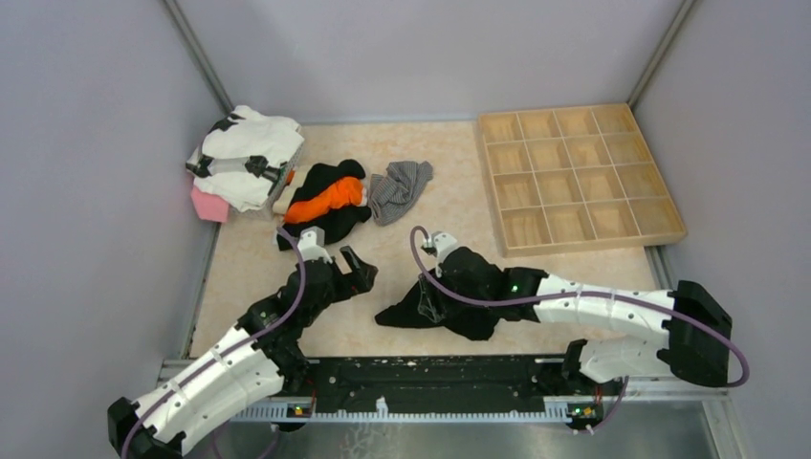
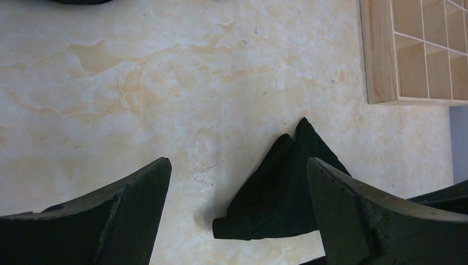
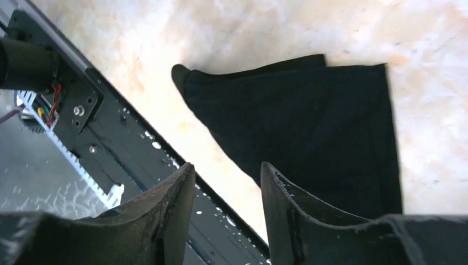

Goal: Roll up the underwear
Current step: Flatten out the underwear at the center of the board.

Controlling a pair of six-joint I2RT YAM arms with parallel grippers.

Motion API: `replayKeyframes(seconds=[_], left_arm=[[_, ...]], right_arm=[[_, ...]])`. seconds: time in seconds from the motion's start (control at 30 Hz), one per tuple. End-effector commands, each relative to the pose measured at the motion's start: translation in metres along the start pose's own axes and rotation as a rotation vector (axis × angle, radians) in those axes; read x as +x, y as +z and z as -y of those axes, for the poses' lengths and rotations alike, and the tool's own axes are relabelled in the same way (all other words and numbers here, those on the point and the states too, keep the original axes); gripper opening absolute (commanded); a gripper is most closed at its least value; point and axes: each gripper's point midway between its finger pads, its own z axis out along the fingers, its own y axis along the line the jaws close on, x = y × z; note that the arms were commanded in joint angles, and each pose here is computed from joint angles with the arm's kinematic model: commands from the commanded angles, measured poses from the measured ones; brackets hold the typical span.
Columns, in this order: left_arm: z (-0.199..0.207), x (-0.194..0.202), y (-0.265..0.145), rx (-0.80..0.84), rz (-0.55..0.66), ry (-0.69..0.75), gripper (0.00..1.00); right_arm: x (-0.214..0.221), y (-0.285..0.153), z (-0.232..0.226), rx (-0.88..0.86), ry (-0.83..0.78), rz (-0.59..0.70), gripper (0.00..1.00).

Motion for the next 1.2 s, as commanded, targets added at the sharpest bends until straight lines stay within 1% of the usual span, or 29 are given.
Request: replayKeyframes(seconds=[0.0,0.07,0.1,0.23,0.33,0.43,0.57,0.67,0.87,0.97,1.0,1.07,1.17], left_arm=[[0.0,0.009,0.002,0.02,-0.022,-0.017,0.99],[0.002,0.016,0.005,0.036,-0.049,-0.01,0.99],[0.003,0.02,0.006,0.043,-0.066,-0.005,0.99],[0.009,0.042,0.012,0.089,-0.158,0.009,0.99],[0.01,0.063,0.014,0.1,-0.252,-0.003,0.96],[0.005,0.082,0.014,0.095,-0.32,-0.026,0.93],[0.0,0.099,0.008,0.111,-0.383,-0.063,0.89],[-0.004,0.106,0.005,0.118,-0.392,-0.081,0.89],[-0.006,0.11,0.005,0.129,-0.4,-0.084,0.87],[-0.005,0.111,0.006,0.132,-0.402,-0.084,0.86],[-0.005,0.112,0.006,0.136,-0.404,-0.085,0.86],[-0.004,0.112,0.007,0.142,-0.405,-0.087,0.85],[-0.003,0.112,0.007,0.143,-0.405,-0.09,0.84]], right_arm=[[-0.051,-0.032,0.021,0.126,0.045,0.176,0.5],[-0.05,-0.04,0.05,0.214,0.081,0.185,0.52],[-0.048,-0.042,0.061,0.227,0.11,0.186,0.54],[-0.044,-0.042,0.085,0.214,0.192,0.186,0.6],[-0.039,-0.027,0.086,0.208,0.176,0.135,0.69],[-0.04,-0.003,0.077,0.145,0.137,0.094,0.72],[-0.04,0.027,0.084,0.111,0.101,0.045,0.75],[-0.037,0.045,0.089,0.067,0.104,0.003,0.75],[-0.023,0.07,0.083,-0.031,0.089,-0.071,0.75],[-0.017,0.077,0.087,-0.024,0.086,-0.087,0.73],[-0.015,0.079,0.089,-0.018,0.085,-0.092,0.7],[-0.012,0.082,0.091,-0.015,0.084,-0.099,0.59],[-0.015,0.082,0.092,-0.011,0.08,-0.075,0.38]])
